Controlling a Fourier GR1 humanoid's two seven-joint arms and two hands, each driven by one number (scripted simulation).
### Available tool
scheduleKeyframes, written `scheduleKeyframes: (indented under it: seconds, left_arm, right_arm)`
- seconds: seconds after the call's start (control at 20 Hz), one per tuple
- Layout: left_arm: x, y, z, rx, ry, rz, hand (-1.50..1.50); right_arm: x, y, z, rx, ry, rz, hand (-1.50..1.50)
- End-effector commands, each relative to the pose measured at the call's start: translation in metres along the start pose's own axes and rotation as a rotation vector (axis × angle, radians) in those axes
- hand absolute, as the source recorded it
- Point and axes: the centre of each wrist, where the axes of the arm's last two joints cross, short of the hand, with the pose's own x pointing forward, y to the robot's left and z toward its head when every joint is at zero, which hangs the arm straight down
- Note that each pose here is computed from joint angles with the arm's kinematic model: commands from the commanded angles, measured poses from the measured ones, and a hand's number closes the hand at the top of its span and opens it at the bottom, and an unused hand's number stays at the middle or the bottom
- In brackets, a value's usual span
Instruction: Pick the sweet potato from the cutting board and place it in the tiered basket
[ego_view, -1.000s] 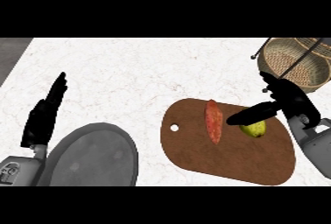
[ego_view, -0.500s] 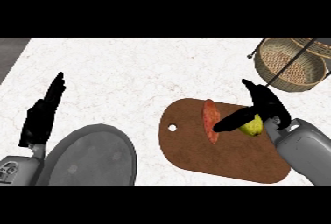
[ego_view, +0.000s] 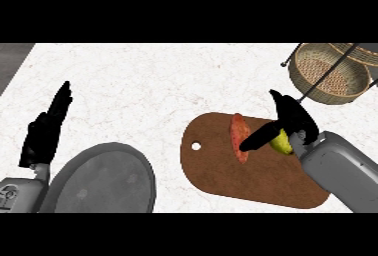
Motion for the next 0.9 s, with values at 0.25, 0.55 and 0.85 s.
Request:
scheduleKeyframes:
  seconds: [0.25, 0.55, 0.85]
  left_arm:
    - [-0.005, -0.007, 0.002, 0.016, 0.000, -0.001, 0.00]
    - [-0.008, -0.001, 0.013, -0.015, 0.008, -0.014, 0.00]
    - [-0.016, 0.003, 0.007, 0.008, -0.011, -0.007, 0.00]
  right_arm:
    - [0.019, 0.021, 0.002, 0.020, 0.209, 0.019, -1.50]
    - [0.016, 0.032, -0.009, 0.039, 0.261, -0.009, -1.50]
    - [0.017, 0.035, -0.008, 0.056, 0.259, 0.003, -1.50]
